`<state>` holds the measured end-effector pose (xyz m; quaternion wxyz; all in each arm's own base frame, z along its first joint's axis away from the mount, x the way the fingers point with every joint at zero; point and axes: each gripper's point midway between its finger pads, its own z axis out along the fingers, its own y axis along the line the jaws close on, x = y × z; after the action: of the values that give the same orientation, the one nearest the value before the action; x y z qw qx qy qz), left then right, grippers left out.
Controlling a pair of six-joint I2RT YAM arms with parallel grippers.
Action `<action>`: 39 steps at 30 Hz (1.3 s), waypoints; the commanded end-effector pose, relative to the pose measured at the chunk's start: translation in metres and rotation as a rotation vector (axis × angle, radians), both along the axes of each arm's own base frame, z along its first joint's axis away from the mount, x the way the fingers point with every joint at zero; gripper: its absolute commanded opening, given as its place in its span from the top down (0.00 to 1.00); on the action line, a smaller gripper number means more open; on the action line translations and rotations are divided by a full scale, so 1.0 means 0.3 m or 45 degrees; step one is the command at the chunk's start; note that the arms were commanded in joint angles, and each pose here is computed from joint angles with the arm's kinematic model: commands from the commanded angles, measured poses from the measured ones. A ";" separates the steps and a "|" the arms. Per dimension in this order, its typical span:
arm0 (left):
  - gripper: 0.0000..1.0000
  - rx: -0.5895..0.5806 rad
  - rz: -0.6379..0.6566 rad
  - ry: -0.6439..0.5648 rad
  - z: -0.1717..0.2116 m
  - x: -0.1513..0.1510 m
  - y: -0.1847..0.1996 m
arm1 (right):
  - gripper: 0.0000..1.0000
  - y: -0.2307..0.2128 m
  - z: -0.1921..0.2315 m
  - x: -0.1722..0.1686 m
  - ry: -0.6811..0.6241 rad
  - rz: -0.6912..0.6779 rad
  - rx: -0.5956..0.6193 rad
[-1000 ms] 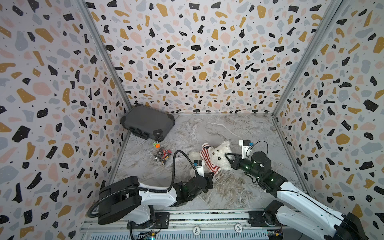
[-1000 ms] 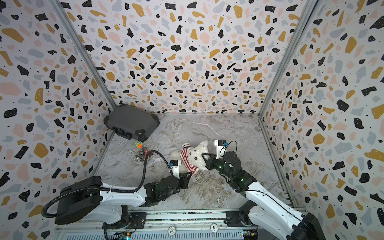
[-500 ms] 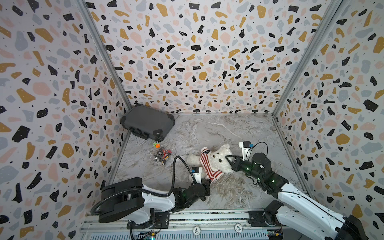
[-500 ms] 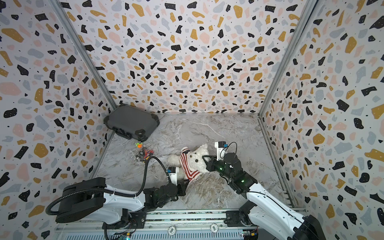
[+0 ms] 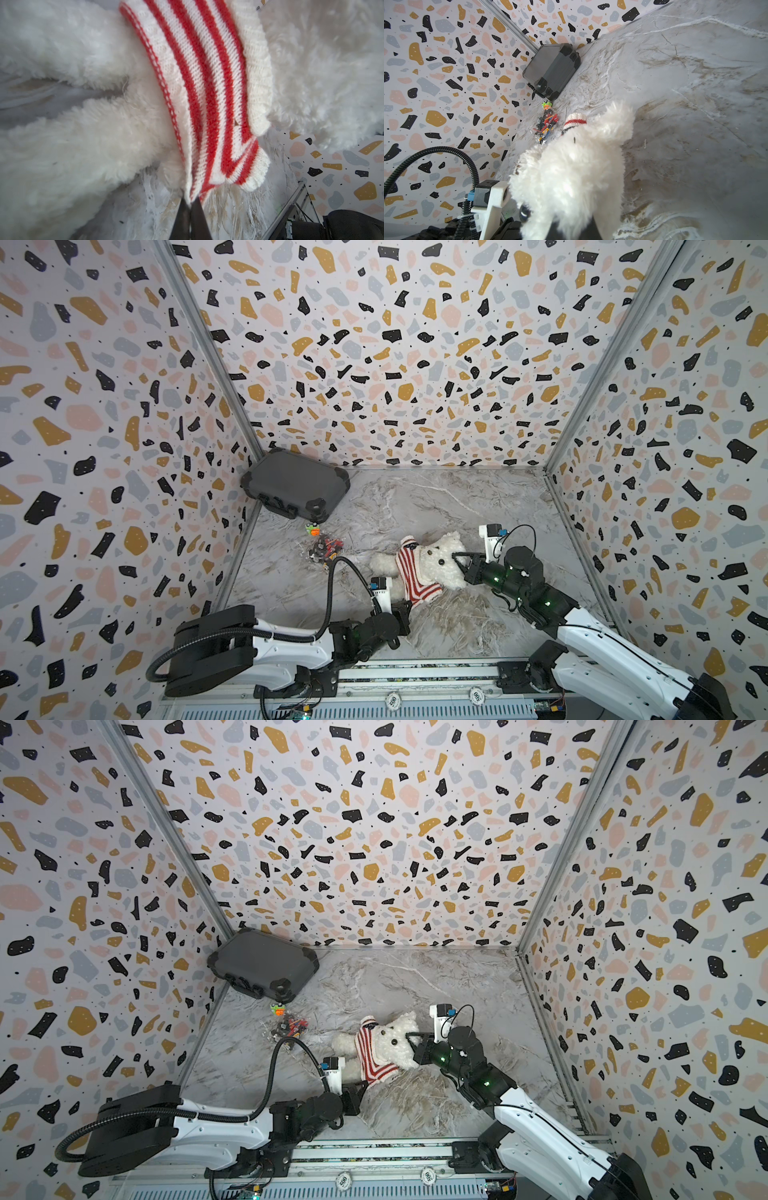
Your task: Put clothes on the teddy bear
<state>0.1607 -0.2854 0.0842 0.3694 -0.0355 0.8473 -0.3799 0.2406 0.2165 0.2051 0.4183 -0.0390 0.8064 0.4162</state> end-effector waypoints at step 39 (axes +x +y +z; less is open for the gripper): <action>0.65 -0.188 0.102 -0.110 0.143 0.234 -0.116 | 1.00 -0.010 0.124 0.034 -0.160 -0.041 0.079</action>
<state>0.2268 -0.3081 0.1118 0.4113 -0.0866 0.8137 -0.4015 0.2472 0.2131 0.2182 0.4455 -0.0336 0.7908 0.4183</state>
